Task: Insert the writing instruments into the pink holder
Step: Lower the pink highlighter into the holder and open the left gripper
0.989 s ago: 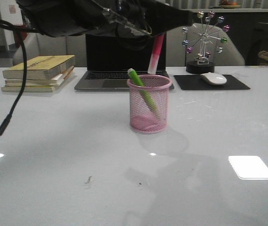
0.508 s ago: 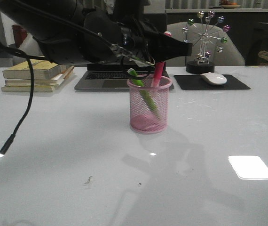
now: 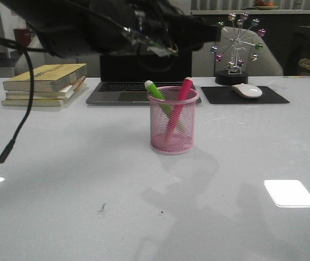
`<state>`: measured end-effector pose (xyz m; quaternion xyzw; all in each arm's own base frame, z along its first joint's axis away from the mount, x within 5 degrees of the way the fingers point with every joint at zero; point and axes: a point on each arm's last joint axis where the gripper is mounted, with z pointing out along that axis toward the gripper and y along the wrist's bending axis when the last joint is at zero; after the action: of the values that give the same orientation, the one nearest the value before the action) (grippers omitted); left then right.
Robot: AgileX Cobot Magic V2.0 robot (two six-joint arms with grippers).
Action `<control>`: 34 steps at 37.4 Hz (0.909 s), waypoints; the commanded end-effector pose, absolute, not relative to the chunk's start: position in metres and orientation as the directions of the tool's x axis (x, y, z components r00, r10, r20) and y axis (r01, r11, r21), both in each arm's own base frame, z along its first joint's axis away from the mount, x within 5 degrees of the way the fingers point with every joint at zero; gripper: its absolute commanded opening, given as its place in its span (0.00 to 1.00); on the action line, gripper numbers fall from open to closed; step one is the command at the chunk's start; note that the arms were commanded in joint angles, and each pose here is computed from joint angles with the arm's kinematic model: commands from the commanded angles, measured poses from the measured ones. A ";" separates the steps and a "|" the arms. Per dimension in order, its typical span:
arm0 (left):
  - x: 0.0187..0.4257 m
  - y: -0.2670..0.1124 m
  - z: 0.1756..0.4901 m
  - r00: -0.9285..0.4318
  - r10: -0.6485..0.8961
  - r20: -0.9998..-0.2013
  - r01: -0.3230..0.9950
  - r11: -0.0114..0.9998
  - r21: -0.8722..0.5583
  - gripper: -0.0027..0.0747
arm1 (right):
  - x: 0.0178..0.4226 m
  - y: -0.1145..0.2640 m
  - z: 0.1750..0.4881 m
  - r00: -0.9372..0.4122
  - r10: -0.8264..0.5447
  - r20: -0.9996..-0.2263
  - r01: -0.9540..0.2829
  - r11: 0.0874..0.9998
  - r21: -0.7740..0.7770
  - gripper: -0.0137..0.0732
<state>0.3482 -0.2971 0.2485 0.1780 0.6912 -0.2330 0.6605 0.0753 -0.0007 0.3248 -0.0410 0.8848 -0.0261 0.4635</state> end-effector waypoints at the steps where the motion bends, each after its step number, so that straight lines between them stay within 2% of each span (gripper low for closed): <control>1: 0.339 -0.272 0.331 0.186 -0.143 -0.972 0.526 0.850 -0.024 0.60 | 0.079 -0.002 0.338 -0.489 -0.104 -0.866 -0.033 0.994 -0.101 0.64; 6: 0.330 -0.239 0.375 0.219 -0.133 -0.967 0.496 0.868 -0.008 0.60 | 0.079 -0.002 0.338 -0.489 -0.104 -0.866 -0.033 0.994 -0.101 0.64; 11: 0.315 -0.182 0.423 0.176 -0.103 -0.979 0.450 0.893 -0.013 0.56 | 0.079 -0.002 0.339 -0.489 -0.104 -0.866 -0.033 0.994 -0.102 0.64; 15: 0.297 -0.135 0.460 0.233 -0.110 -0.966 0.375 0.927 -0.015 0.54 | 0.079 -0.002 0.339 -0.489 -0.104 -0.866 -0.033 0.994 -0.102 0.64; 19: 0.276 -0.094 0.480 0.236 -0.088 -0.968 0.301 0.954 -0.013 0.54 | 0.079 -0.002 0.339 -0.489 -0.104 -0.866 -0.033 0.994 -0.102 0.64; 22: 0.257 -0.070 0.479 0.214 -0.066 -0.975 0.250 0.968 -0.011 0.54 | 0.079 -0.002 0.339 -0.489 -0.104 -0.866 -0.033 0.994 -0.102 0.64; 26: 0.218 -0.046 0.462 0.206 -0.051 -0.977 0.196 0.981 -0.010 0.54 | 0.079 -0.002 0.339 -0.489 -0.104 -0.866 -0.033 0.994 -0.102 0.64; 34: 0.138 -0.027 0.418 0.218 -0.053 -0.974 0.187 0.982 -0.012 0.54 | 0.079 -0.002 0.339 -0.489 -0.104 -0.866 -0.033 0.994 -0.102 0.64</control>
<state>0.1648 -0.0341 0.4126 0.0648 0.6632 -0.0792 0.7414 0.0753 -0.0007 0.3248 -0.0410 0.8848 -0.0261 0.4635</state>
